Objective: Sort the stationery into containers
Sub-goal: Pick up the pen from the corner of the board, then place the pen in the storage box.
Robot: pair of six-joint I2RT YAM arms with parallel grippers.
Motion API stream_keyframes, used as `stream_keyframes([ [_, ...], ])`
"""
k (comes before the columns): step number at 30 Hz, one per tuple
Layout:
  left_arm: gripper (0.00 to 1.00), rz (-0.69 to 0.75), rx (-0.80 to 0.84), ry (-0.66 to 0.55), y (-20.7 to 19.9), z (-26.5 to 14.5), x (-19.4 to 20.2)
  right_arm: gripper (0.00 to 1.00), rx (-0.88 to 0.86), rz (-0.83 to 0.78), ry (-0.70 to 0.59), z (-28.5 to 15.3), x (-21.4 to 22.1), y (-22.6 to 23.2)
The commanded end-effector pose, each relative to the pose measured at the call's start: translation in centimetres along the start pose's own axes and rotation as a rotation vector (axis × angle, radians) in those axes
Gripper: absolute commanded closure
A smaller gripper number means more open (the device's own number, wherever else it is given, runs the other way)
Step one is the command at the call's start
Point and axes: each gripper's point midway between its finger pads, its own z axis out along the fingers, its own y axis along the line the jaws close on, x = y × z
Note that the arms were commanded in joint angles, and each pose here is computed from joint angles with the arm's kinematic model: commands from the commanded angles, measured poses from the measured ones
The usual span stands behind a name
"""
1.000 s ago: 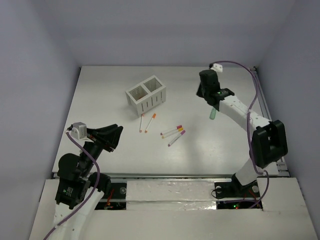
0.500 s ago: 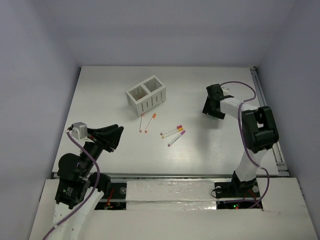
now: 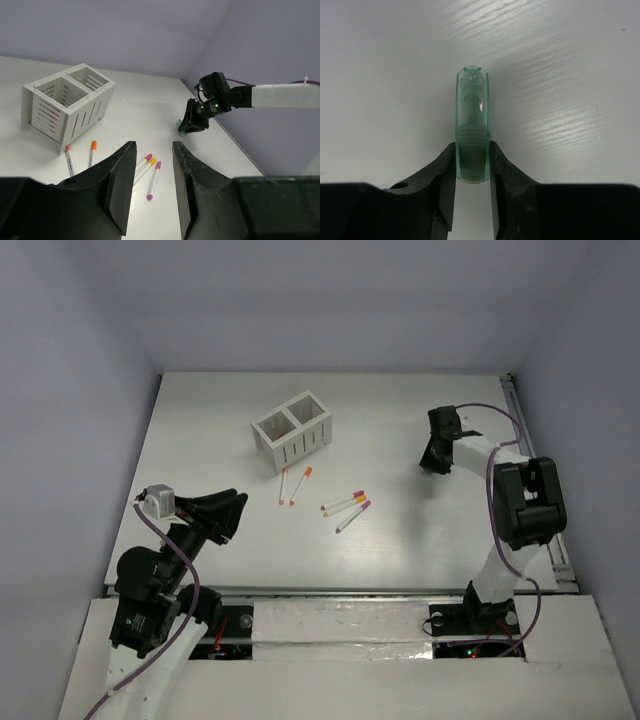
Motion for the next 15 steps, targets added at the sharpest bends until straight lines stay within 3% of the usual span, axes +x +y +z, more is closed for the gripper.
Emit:
stream_keyframes([
  [1,0.68,0.004,0.046,-0.043,-1.1,0.2,-1.3,1.0,-0.22,-0.004,-0.147,-4.9,-3.6,4.9],
  [7,0.69,-0.005,0.031,-0.015,-0.7,0.8,-0.7,1.0,-0.562,-0.112,-0.285,-16.8,-6.1,17.2],
  [12,0.68,-0.01,0.017,0.0,-0.4,1.1,-0.4,1.0,-0.832,-0.181,-0.263,-23.4,-3.6,27.0],
  [14,0.69,-0.013,0.009,0.011,-0.2,1.3,-0.2,1.0,-0.865,-0.207,-0.239,-23.0,-2.1,29.8],
  [15,0.69,-0.018,-0.004,0.022,0.1,1.5,0.1,1.0,-0.929,-0.215,-0.245,-24.8,-2.3,31.7],
])
